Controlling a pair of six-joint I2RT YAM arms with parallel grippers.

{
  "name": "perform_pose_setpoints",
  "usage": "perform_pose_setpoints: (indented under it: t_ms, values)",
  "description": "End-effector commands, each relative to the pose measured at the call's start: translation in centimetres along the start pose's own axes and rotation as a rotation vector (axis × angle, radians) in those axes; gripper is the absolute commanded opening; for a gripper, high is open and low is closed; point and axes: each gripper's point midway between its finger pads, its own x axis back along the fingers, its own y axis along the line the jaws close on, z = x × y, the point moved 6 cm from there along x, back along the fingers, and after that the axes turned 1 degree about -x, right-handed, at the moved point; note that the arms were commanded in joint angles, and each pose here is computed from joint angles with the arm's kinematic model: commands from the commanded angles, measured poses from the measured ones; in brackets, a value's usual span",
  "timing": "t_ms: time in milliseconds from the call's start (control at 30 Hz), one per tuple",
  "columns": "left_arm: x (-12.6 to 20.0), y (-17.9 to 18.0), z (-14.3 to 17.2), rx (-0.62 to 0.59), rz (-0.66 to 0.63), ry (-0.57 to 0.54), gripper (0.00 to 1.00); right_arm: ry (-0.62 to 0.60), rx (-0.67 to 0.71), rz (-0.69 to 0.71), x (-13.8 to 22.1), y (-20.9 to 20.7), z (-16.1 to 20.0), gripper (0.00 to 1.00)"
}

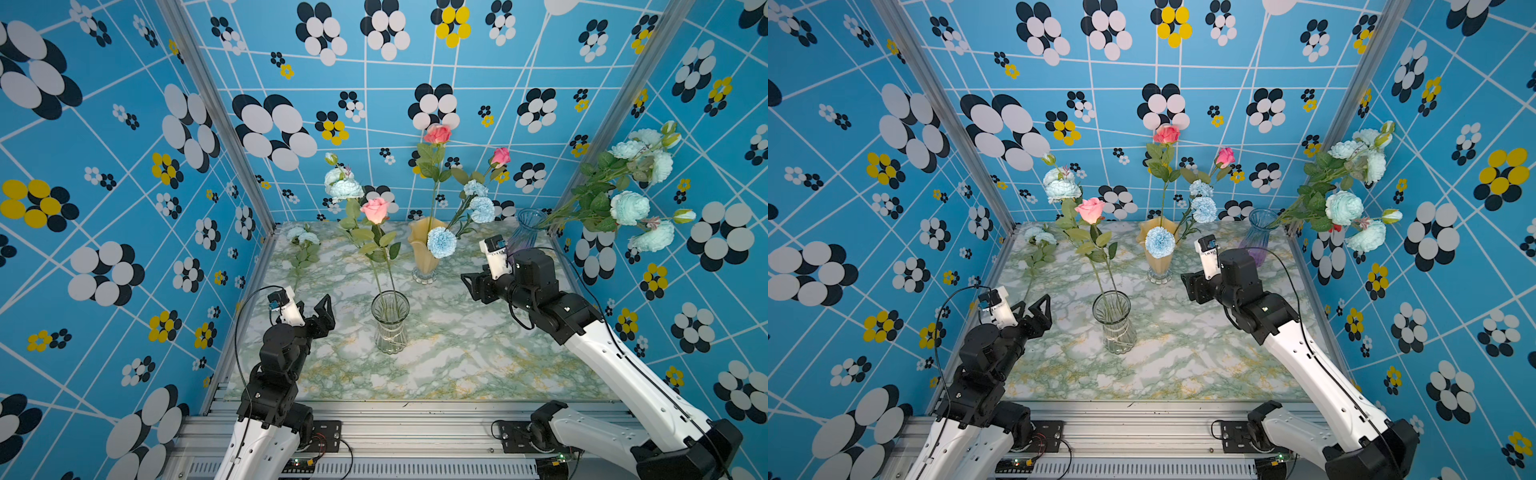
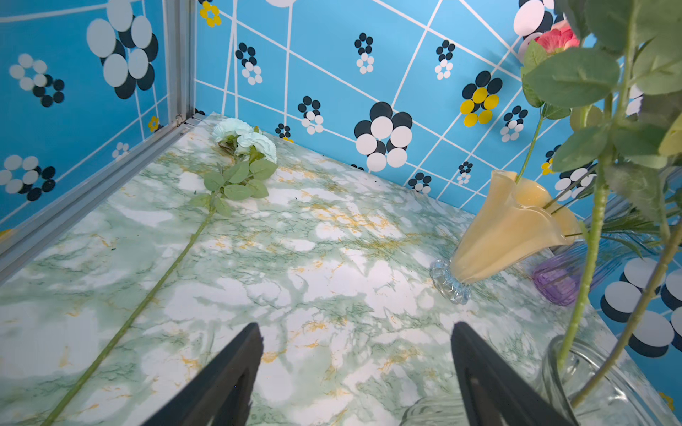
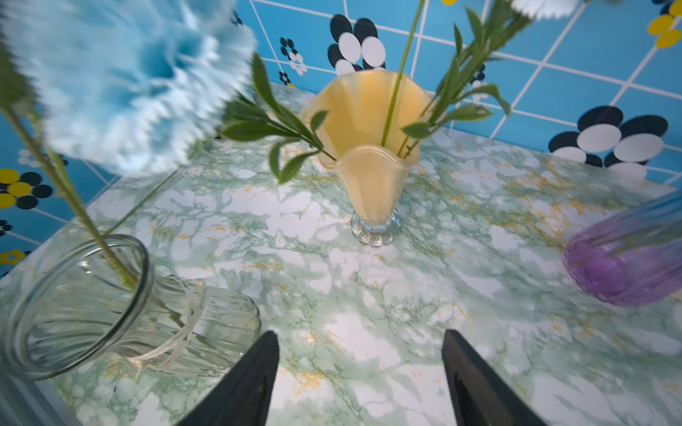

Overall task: Pick out blue flowers from the vase
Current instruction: Place the flower at the center of the board, then pick up the flower from the vase.

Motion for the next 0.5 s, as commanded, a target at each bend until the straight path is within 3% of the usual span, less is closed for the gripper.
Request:
perform_pose_setpoints:
  t_ms: [0,233,467]
  values:
    - [-0.5,-1.2,0.4,0.01,0.104,0.011,0.83,0.035,-0.023,-0.212,1.5,4.8,-0.8,0.69]
    - [-0.6,-1.6,0.5,-0.007,0.134,0.016,0.84,0.003,0.026,-0.354,-0.6,13.1,-2.8,0.61]
    - [-0.8,-2.0,0.6,-0.018,0.158,0.028,0.88,0.02,0.04,-0.28,-4.8,16.8,-4.3,0.5]
